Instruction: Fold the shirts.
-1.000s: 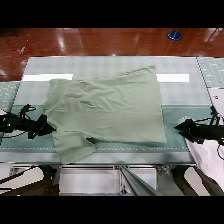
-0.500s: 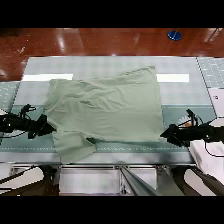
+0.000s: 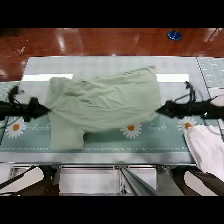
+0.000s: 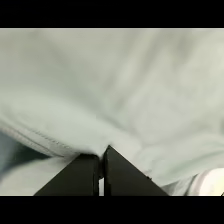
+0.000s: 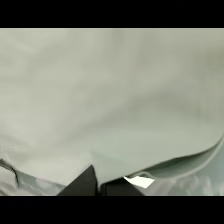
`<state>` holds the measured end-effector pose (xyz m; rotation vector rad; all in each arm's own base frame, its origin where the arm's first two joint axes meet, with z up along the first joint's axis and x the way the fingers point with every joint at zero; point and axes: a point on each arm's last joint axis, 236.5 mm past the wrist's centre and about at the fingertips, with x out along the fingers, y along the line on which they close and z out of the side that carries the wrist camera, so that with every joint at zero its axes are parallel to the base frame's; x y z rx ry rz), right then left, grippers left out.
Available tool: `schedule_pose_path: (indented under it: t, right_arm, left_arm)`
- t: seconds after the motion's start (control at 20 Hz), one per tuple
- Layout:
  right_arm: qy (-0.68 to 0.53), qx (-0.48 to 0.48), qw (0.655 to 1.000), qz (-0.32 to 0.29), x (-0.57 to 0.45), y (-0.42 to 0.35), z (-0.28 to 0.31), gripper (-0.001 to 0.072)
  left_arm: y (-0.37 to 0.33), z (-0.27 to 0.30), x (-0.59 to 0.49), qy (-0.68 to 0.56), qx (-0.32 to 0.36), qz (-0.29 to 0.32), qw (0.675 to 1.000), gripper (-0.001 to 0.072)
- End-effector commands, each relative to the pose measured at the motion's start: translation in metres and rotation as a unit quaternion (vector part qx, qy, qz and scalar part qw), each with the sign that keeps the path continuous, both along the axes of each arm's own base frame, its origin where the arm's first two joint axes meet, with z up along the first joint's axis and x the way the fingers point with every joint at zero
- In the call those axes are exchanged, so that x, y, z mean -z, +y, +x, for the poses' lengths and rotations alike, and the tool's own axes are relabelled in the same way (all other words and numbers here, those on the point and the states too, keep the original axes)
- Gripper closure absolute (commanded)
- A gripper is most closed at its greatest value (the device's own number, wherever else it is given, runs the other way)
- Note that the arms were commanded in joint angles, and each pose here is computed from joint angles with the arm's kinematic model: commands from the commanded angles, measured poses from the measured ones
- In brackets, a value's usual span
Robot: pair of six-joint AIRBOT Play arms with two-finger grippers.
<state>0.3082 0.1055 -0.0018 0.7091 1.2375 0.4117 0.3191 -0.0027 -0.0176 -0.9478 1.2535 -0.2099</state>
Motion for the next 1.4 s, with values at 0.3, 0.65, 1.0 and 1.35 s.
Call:
schedule_pose_path:
  t: [0.3,0.65,1.0,1.35]
  right_arm:
    - [-0.422,0.031,0.891,-0.167,-0.366,-0.037,0.035,0.0681]
    - [-0.552,0.102,0.786,-0.257,-0.466,-0.053,-0.09,0.0681]
    - [-0.496,0.143,0.797,-0.312,-0.438,-0.078,-0.151,0.0681]
    - [-0.343,0.088,0.895,-0.27,-0.304,-0.073,-0.08,0.0681]
  left_arm:
    - [-0.013,0.028,-0.404,-0.524,-0.041,0.149,0.838,0.0689]
    - [-0.006,-0.095,-0.494,-0.584,-0.131,0.382,0.704,0.069]
    - [0.018,-0.164,-0.461,-0.527,-0.105,0.456,0.71,0.0689]
    - [0.017,-0.045,-0.321,-0.369,-0.014,0.457,0.809,0.0689]
